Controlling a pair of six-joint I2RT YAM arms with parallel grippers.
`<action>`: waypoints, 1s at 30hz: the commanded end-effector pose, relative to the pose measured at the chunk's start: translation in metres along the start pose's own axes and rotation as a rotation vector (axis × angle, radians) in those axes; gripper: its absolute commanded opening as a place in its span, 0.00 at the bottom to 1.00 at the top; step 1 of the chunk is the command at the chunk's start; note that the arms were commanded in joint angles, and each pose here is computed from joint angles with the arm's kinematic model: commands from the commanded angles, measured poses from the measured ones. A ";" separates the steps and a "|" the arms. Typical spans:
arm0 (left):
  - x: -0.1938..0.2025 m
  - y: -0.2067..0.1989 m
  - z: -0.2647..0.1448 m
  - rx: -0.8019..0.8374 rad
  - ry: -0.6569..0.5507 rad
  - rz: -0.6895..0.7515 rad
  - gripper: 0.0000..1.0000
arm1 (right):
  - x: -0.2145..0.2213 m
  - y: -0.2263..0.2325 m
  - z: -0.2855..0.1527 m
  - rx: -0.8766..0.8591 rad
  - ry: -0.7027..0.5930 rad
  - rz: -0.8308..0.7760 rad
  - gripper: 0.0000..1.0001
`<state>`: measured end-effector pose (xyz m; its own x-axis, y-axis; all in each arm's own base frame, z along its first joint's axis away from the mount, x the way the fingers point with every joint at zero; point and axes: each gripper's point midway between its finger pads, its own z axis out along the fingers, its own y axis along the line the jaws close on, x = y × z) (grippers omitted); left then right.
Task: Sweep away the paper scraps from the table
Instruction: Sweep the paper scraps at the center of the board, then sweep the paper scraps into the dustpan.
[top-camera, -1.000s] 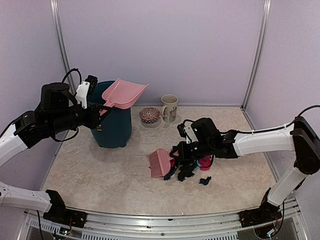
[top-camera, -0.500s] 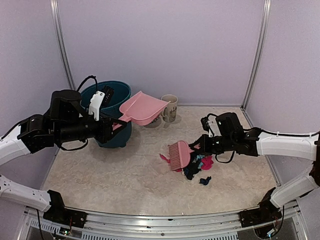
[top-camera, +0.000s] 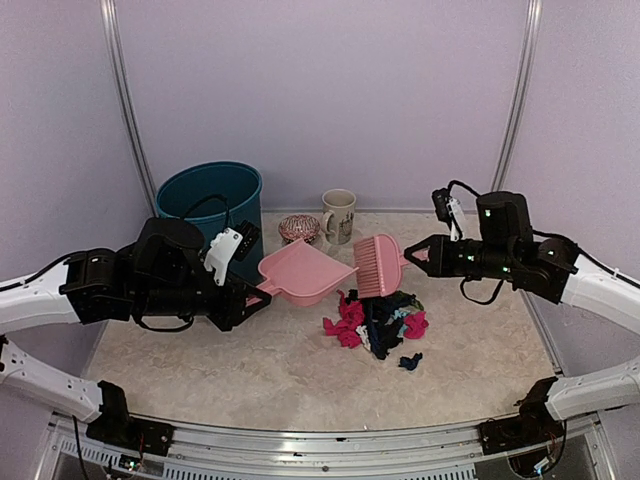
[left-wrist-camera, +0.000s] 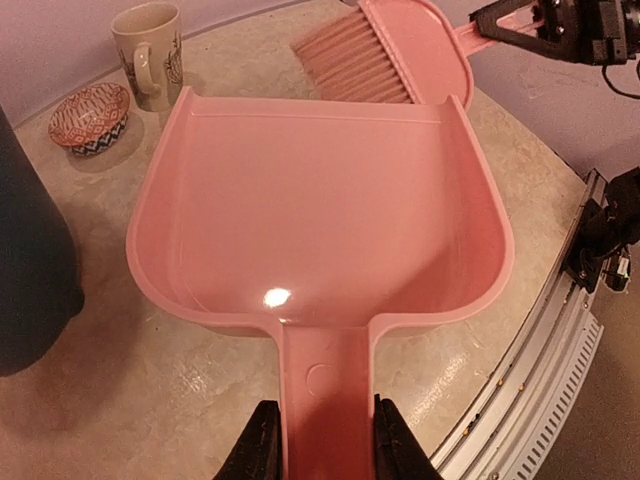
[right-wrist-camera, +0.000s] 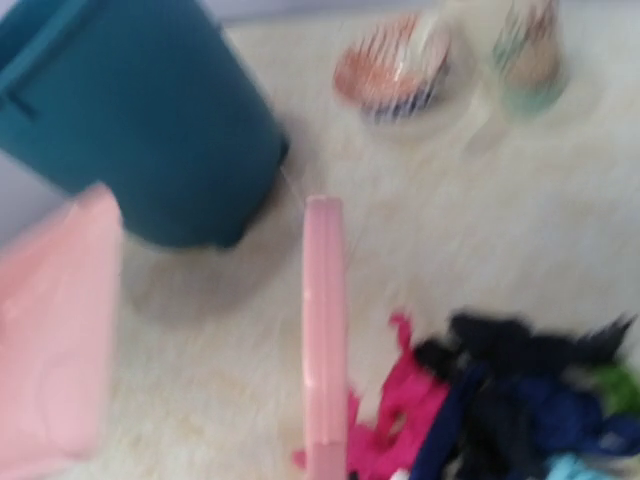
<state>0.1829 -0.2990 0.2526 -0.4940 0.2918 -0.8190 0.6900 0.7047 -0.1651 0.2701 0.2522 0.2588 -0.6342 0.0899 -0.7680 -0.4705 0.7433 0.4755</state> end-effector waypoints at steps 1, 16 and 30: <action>0.024 0.005 0.011 -0.042 0.087 -0.054 0.00 | -0.035 -0.012 -0.025 0.128 -0.113 -0.105 0.00; 0.111 -0.012 0.045 -0.087 0.390 0.048 0.00 | -0.054 -0.101 -0.031 0.708 -0.101 -0.490 0.00; 0.148 -0.008 0.081 -0.135 0.437 0.108 0.00 | -0.005 -0.119 0.070 0.632 0.280 -0.763 0.00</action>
<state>0.1404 -0.3027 0.0896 -0.6447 0.6034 -0.4693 0.6839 0.7296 -0.0014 0.3653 0.1866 0.1727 -0.5260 -0.5763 -0.6254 -0.3341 0.8163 -0.4712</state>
